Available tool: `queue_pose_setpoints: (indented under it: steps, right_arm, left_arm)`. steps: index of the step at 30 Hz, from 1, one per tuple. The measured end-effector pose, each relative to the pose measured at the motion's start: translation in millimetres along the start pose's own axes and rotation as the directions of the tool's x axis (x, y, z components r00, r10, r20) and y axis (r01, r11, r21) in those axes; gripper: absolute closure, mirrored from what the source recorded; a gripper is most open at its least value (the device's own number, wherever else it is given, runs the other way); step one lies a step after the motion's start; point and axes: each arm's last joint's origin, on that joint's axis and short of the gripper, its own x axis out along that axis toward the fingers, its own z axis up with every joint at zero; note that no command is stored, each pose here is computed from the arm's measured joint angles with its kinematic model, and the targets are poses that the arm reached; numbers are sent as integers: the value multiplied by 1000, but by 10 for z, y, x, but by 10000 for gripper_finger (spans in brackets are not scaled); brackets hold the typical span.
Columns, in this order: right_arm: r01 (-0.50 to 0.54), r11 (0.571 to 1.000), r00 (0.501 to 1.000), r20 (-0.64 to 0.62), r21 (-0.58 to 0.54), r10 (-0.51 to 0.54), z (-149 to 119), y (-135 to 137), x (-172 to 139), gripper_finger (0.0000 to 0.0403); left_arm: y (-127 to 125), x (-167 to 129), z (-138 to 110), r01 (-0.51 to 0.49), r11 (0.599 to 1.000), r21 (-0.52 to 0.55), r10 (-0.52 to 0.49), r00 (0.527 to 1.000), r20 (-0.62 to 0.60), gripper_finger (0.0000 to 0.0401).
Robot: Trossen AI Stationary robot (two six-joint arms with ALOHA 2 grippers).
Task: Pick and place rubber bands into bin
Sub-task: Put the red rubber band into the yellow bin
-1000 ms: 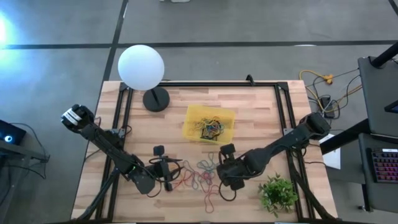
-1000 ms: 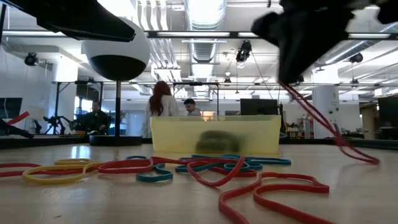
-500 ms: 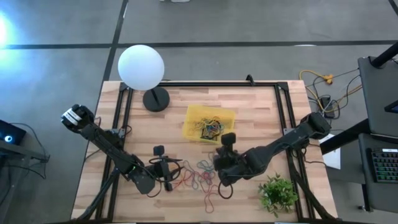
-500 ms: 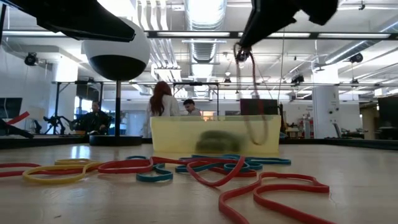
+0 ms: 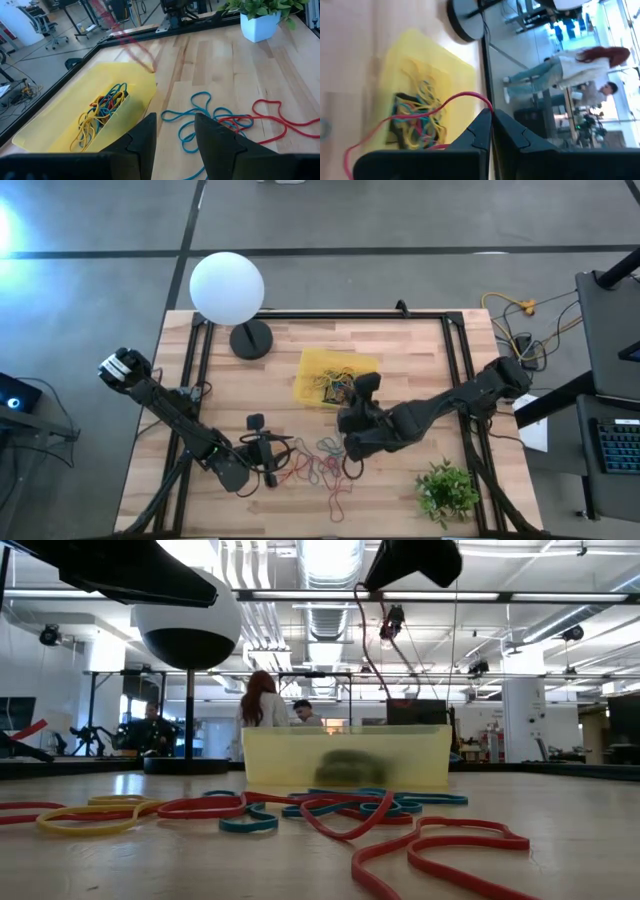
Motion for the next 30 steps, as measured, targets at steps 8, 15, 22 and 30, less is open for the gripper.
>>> queue_pose_setpoints:
  steps: [8, 15, 22, 30]
  right_arm:
    - [42, 999, 996, -76, 27, -40, -40, -185, 285, 395]
    - [-29, 995, 988, -150, 97, 43, -133, -310, 586, 395]
    - [-154, 965, 958, -209, 213, 199, -271, -356, 836, 394]
    - [-240, 944, 935, -206, 227, 287, -290, -355, 882, 337]
  left_arm:
    - [0, 0, 0, 0, 1000, 0, 0, 1000, 0, 283]
    - [0, 1, 0, 0, 1000, 0, 0, 1000, 0, 283]
    - [1, 1, 0, 0, 1000, 0, 0, 1000, 0, 283]
    - [1, 1, -1, 0, 1000, 0, 0, 1000, -1, 283]
